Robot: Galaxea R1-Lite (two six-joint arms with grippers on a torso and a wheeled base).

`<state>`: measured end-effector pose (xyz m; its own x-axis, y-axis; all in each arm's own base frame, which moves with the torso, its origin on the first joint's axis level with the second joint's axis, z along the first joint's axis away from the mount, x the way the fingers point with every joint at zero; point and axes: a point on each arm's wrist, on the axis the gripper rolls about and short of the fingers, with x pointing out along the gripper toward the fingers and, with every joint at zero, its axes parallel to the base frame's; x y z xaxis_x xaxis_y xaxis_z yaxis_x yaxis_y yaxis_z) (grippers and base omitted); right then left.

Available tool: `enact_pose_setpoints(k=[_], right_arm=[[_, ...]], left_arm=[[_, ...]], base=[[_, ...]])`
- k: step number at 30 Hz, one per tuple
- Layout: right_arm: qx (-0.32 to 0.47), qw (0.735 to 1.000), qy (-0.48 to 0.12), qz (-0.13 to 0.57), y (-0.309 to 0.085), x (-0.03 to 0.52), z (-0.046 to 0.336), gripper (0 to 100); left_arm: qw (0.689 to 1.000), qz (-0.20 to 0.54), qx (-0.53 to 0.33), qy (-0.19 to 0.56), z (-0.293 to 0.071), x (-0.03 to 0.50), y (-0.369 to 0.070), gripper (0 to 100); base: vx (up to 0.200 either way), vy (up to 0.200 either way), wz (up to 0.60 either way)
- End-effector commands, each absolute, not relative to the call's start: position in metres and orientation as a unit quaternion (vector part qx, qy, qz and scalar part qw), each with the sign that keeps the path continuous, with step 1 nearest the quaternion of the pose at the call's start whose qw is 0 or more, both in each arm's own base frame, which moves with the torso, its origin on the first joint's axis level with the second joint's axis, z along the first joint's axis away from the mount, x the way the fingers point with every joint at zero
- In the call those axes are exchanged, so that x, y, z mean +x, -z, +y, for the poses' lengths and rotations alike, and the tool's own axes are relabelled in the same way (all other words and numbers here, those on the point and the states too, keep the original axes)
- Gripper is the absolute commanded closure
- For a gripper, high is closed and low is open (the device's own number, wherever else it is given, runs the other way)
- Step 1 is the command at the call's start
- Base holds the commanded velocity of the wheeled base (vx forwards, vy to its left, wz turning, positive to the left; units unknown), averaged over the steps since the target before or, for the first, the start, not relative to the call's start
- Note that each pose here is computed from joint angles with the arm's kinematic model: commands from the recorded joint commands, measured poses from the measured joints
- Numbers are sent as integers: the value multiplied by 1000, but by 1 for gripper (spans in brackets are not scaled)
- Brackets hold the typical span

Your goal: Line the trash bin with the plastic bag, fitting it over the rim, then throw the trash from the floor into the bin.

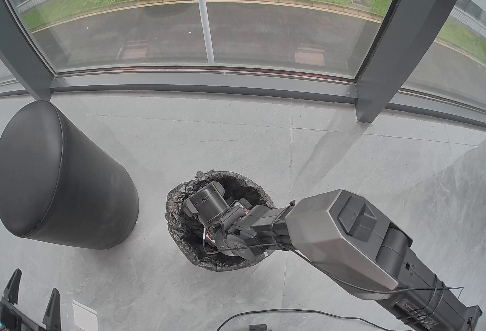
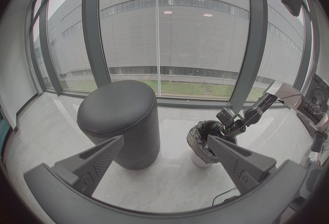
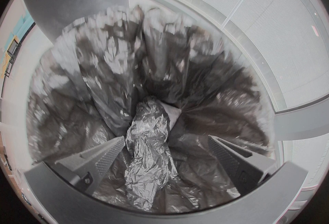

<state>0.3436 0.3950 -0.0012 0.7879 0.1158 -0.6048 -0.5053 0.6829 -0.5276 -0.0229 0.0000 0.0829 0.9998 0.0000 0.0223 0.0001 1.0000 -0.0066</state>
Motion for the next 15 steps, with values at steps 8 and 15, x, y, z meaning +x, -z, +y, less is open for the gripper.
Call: enact_pose_setpoints(k=[8,15], right_arm=[[-389,862,-182,269,-77,306,396,0],[-483,786,-197,331,-133,255,370,0]], left_arm=[[1000,-11,-4,0,0,-23,-78,0],[1000,-10,-3,0,0,-23,-78,0]], base=[[0,0,0],[0,0,0]])
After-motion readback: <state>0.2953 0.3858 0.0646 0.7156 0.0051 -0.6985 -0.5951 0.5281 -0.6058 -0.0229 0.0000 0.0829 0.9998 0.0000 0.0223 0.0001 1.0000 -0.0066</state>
